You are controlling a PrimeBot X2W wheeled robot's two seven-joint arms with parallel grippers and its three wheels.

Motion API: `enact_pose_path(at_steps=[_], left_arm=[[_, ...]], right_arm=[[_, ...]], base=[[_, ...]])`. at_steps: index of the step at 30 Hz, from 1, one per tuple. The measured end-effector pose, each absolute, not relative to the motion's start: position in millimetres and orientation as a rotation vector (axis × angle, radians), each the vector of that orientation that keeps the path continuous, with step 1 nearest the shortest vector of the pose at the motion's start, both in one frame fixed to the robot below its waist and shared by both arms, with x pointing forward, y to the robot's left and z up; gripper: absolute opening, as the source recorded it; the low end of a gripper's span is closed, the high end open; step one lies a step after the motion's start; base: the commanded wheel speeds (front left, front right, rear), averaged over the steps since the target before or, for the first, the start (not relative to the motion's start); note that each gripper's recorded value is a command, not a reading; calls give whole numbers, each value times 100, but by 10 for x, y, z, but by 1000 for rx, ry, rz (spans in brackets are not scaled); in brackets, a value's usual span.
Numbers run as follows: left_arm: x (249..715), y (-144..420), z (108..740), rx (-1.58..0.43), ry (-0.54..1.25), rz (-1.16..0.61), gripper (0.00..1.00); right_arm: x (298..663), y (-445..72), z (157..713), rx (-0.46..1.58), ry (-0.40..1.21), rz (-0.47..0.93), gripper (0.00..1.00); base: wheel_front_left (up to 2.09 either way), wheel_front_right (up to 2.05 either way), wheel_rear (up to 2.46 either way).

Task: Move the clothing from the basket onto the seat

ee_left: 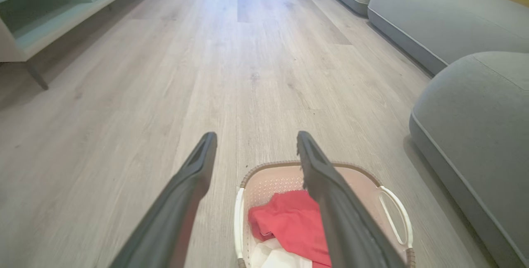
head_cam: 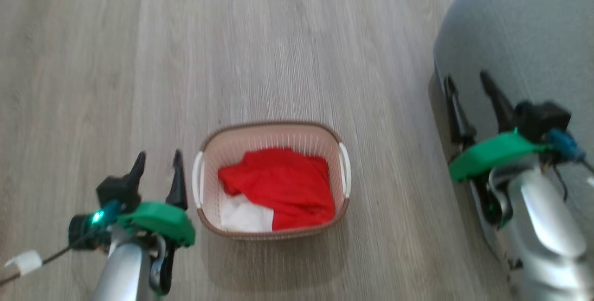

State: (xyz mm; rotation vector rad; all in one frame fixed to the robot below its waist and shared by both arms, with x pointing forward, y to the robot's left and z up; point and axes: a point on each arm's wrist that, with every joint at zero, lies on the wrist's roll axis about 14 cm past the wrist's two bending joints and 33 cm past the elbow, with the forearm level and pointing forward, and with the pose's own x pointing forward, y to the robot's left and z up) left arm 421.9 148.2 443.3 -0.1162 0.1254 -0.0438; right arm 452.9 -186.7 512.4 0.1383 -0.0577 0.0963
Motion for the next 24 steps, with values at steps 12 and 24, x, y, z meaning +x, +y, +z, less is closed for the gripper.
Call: enact_pose_path(at_steps=[12,24], left_arm=[[4643,877,3804,-135,274,-208,100],[4935,99,2757,-83,477,-468,100]], right_arm=[[5137,-1920,4942,104,-59,92,100],[5730,-1892,4559,90,-67,100,100]], base=[[0,0,0],[0,0,0]])
